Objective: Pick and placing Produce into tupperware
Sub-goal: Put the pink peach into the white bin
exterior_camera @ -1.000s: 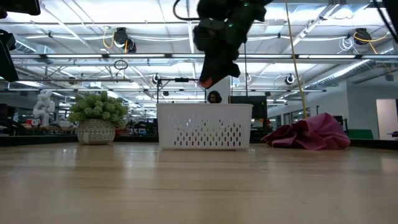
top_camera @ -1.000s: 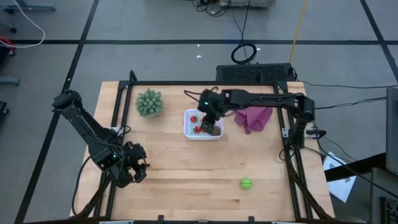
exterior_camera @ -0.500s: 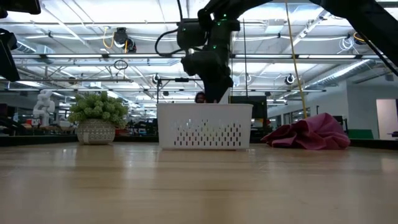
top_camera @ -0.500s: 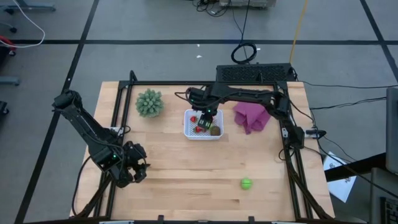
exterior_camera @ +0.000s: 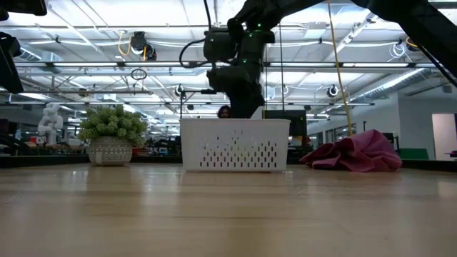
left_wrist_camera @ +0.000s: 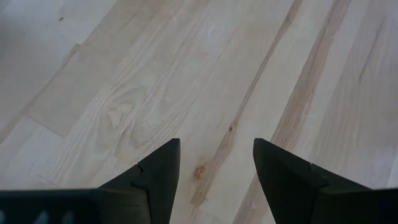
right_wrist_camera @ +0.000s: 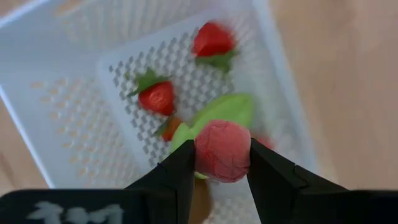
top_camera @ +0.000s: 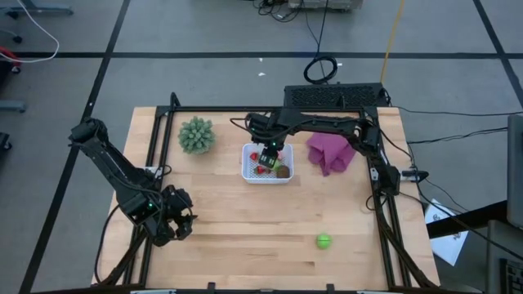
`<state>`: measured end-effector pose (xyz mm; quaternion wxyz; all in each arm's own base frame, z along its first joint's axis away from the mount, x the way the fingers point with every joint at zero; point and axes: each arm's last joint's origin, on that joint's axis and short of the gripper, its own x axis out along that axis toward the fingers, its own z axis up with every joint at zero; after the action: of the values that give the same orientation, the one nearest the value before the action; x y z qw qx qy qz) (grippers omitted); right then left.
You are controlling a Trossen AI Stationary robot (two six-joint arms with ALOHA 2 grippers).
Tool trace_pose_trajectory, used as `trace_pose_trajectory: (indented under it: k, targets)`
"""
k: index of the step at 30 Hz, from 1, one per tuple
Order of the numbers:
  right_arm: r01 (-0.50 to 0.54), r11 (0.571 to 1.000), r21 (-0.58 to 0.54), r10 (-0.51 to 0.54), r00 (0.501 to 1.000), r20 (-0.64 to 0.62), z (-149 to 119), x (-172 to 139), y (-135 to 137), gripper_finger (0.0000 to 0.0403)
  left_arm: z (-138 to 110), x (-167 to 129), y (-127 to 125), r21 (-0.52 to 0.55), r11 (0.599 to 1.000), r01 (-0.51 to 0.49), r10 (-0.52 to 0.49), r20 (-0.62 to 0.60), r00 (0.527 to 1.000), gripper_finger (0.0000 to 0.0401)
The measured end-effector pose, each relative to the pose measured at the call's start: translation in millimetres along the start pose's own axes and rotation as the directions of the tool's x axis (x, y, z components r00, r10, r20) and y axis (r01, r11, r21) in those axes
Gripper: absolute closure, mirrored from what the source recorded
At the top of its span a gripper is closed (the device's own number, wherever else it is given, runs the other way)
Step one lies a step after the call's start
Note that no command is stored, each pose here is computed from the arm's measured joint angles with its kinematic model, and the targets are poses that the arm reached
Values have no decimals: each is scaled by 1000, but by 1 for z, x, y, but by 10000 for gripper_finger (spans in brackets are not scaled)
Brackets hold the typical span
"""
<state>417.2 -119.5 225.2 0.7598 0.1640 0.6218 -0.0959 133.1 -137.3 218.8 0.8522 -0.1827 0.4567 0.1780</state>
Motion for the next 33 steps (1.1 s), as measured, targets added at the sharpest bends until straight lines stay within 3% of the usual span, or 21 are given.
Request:
trace_pose_trajectory:
  k: [13, 21, 33]
  targets:
    - [-15, 1000, 4, 15, 998, -64, -14, 29, -4, 282, 0, 0, 0, -1, 1000, 0, 0, 0, 1000, 194]
    - [-22, 1000, -3, 22, 998, -57, -14, 30, -4, 281, 0, 0, 0, -1, 1000, 0, 0, 0, 1000, 194]
    - [-60, 998, 13, 60, 997, -53, -13, 32, -6, 235, 0, 0, 0, -3, 1000, 0, 0, 0, 1000, 194]
